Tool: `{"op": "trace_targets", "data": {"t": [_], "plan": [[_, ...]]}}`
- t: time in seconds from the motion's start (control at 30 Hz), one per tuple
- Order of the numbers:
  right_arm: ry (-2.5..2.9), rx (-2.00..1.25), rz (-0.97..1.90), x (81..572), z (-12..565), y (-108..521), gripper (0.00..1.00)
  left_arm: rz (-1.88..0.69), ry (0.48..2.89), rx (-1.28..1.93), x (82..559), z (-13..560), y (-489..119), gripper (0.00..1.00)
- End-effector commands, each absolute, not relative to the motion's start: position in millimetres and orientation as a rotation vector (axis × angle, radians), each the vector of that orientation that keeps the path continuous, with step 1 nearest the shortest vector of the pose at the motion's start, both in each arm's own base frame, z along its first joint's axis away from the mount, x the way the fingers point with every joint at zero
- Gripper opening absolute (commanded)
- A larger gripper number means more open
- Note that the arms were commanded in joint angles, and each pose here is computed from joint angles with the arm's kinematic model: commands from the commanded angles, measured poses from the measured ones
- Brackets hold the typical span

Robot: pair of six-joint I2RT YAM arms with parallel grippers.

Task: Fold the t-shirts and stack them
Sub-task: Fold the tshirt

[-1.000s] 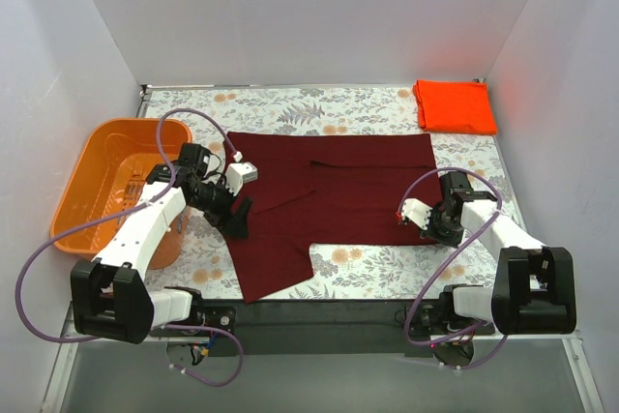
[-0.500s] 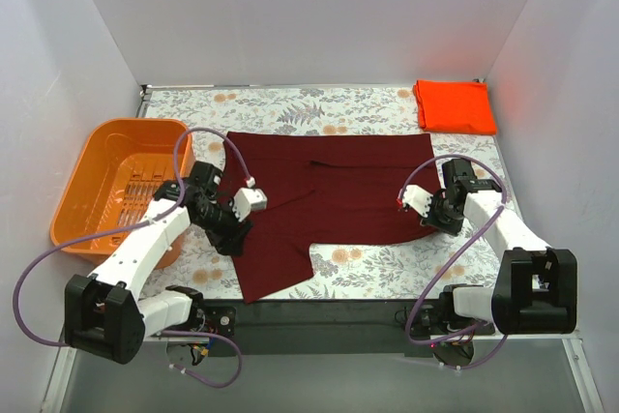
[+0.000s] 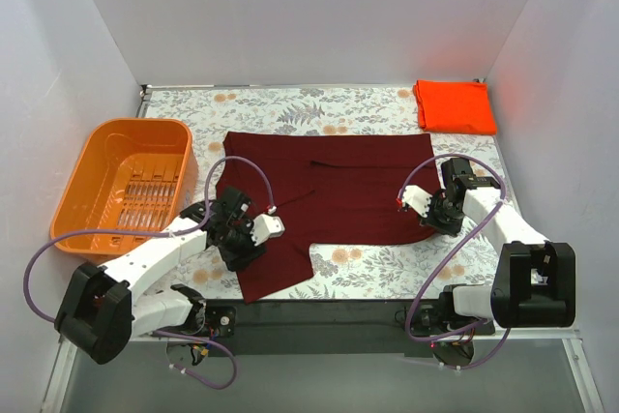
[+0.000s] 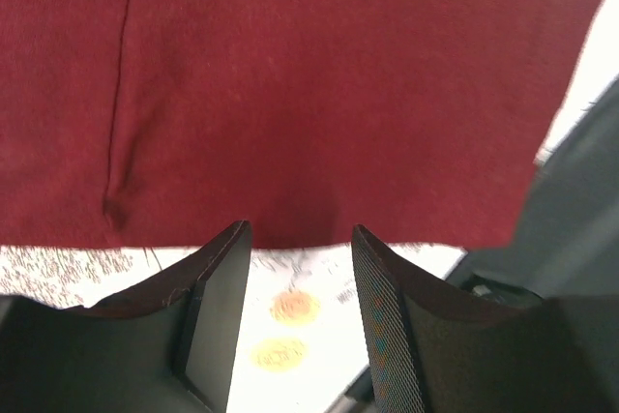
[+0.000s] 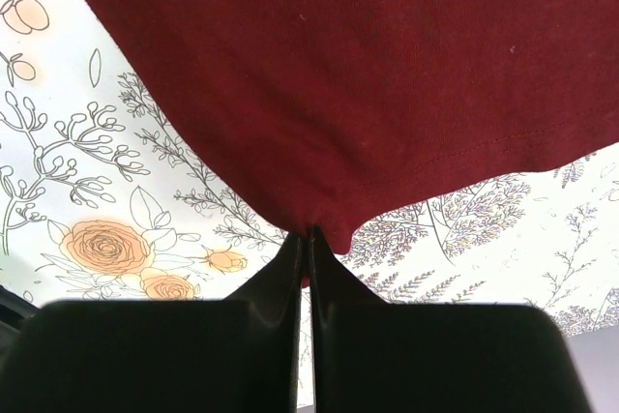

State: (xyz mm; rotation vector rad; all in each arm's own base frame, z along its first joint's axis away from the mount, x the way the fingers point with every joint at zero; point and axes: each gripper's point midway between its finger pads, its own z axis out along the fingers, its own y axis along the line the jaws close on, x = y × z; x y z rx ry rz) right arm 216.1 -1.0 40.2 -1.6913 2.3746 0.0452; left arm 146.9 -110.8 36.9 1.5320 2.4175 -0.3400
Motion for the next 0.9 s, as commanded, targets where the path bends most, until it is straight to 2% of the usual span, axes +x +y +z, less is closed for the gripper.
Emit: {"op": "trace_targets", "data": {"t": [0.0,0.17,0.27,0.43,0.5,0.7,0.87], "plan": [[2.394,-1.679,0.077,212.4,41.6,1.1,0.01,-0.232,2.346,1.519,164.5,28.3,-113.4,0.45],[2.402,-1.687,0.072,211.2,40.0,-0.3,0.01,-0.176,2.387,1.576,157.7,3.2,-104.6,0.45],[2.408,-1.695,0.077,208.3,37.3,-1.1,0.01,-0.144,2.414,1.634,146.3,-10.0,-97.1,0.41],[2.414,-1.703,0.077,201.5,33.8,-2.4,0.01,-0.119,2.445,1.652,145.9,-5.2,-95.1,0.06],[2.411,-1.704,0.062,199.8,35.2,-3.8,0.01,-0.153,2.479,1.673,139.9,1.3,-95.5,0.00],[2.386,-1.743,0.021,185.8,38.5,-9.5,0.01,-0.302,2.480,1.647,133.7,51.0,-113.8,0.00],[2.321,-1.798,-0.026,172.6,50.5,-18.8,0.01,-0.322,2.448,1.632,128.4,87.5,-112.7,0.00]]}}
